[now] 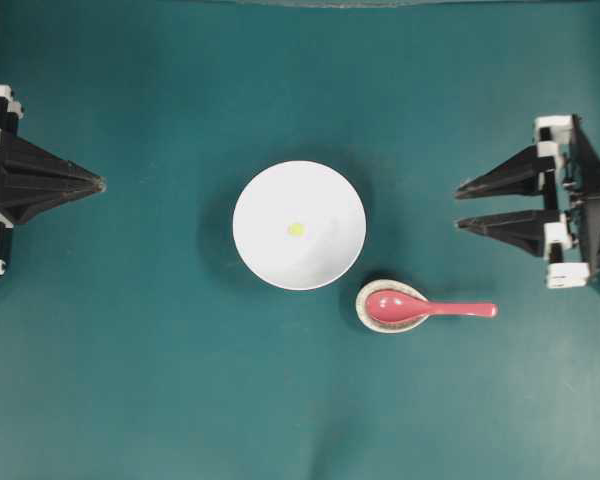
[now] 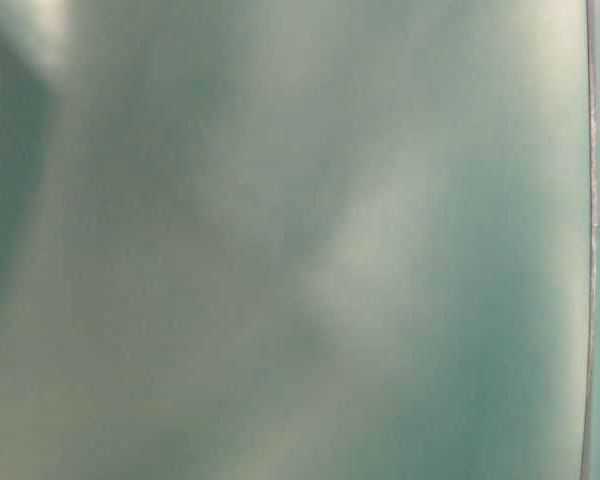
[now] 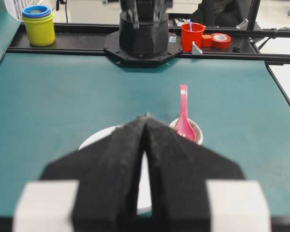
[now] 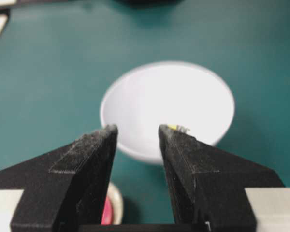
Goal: Scoop the yellow hexagonal prism block from the bowl with a spoon using the right arm.
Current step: 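Lower the open right gripper around the pink spoon handle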
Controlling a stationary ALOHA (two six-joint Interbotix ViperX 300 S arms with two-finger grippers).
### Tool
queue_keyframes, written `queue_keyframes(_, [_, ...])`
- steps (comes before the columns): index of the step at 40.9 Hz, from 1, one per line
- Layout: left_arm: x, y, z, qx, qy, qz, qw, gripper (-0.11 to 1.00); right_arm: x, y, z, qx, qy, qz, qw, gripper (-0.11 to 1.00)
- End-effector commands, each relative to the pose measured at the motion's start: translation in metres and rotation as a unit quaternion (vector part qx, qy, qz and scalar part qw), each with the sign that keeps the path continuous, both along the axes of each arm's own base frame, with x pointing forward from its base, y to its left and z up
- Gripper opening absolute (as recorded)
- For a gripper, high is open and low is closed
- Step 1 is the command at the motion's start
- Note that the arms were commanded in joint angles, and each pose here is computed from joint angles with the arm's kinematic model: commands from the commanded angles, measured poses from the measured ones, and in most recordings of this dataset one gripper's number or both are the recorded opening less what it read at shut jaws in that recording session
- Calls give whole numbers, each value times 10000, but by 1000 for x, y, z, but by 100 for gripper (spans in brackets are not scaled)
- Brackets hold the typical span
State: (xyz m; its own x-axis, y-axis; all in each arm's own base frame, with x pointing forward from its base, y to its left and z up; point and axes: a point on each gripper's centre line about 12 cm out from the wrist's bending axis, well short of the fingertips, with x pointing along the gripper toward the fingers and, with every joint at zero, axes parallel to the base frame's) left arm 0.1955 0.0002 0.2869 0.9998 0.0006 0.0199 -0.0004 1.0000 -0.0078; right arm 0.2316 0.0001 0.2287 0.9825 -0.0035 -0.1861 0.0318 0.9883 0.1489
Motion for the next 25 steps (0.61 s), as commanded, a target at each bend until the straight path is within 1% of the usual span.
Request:
queue_keyframes(1, [2, 1, 12, 8, -161, 14, 9999, -1, 4, 5, -5, 33, -84, 103, 9999, 47])
queue_keyframes(9, [2, 1, 12, 8, -161, 14, 9999, -1, 7, 22, -27, 39, -83, 436, 9990, 47])
queue_keyframes(12, [2, 1, 12, 8, -161, 14, 9999, -1, 6, 27, -36, 89, -56, 525, 9986, 47])
queue_keyframes(17, [2, 0, 12, 15, -161, 5, 9999, -1, 5, 33, -50, 296, 14, 522, 9982, 47])
queue_keyframes(25, [2, 1, 11, 8, -161, 14, 9999, -1, 3, 41, -70, 486, 167, 501, 9974, 47])
